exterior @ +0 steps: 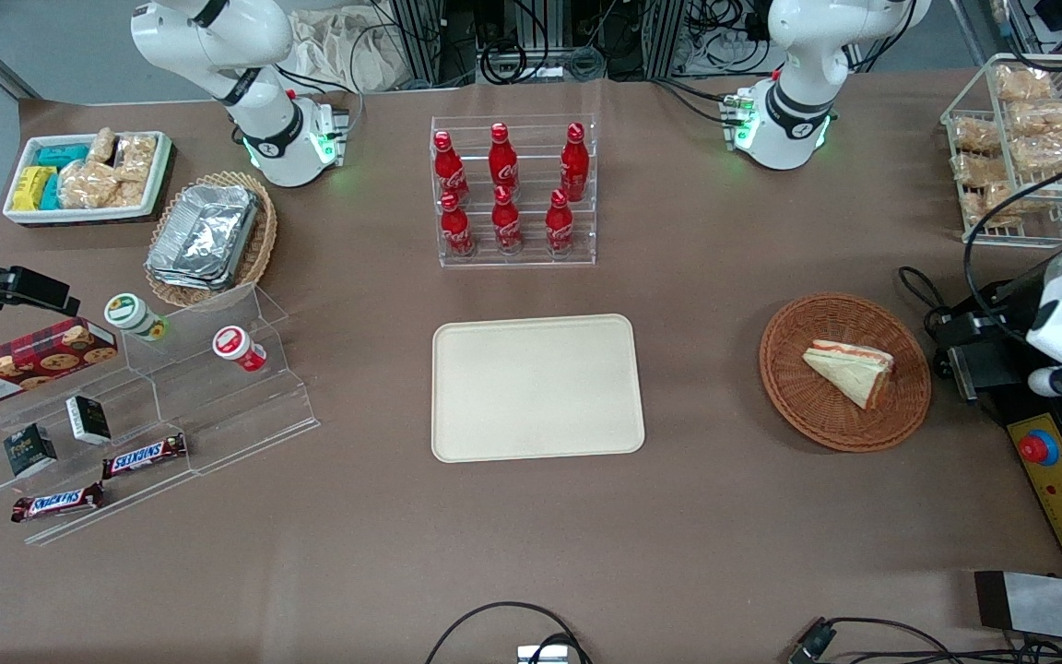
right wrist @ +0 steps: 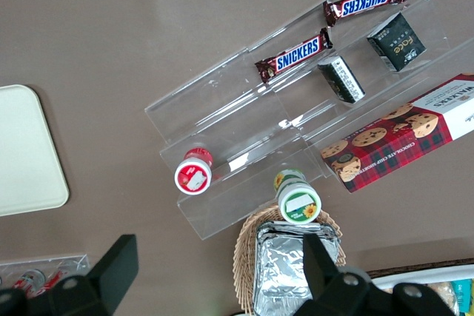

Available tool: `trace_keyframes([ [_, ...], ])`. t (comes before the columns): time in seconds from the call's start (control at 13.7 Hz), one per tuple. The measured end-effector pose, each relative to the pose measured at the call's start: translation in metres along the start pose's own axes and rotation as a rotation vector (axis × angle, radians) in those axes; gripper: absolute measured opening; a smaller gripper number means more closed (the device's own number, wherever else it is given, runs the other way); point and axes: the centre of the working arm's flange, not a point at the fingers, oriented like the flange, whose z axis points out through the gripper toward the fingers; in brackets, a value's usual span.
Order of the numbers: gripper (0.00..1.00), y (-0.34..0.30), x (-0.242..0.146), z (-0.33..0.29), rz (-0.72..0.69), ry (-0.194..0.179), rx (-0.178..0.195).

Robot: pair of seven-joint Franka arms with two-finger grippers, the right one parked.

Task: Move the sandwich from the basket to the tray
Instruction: 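Move the left gripper over the wrapped sandwich in the wicker basket, then lower the open left gripper around the sandwich and close it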

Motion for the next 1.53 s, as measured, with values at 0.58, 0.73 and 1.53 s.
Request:
trace_keyframes([
  [0.58, 1.0, 0.014, 0.007, 0.03, -0.134, -0.056, 0.021],
  [0.73, 1.0, 0.017, 0.009, 0.056, -0.213, -0.017, 0.012],
  [1.53, 1.0, -0.001, -0.031, 0.202, -0.359, 0.079, -0.095],
])
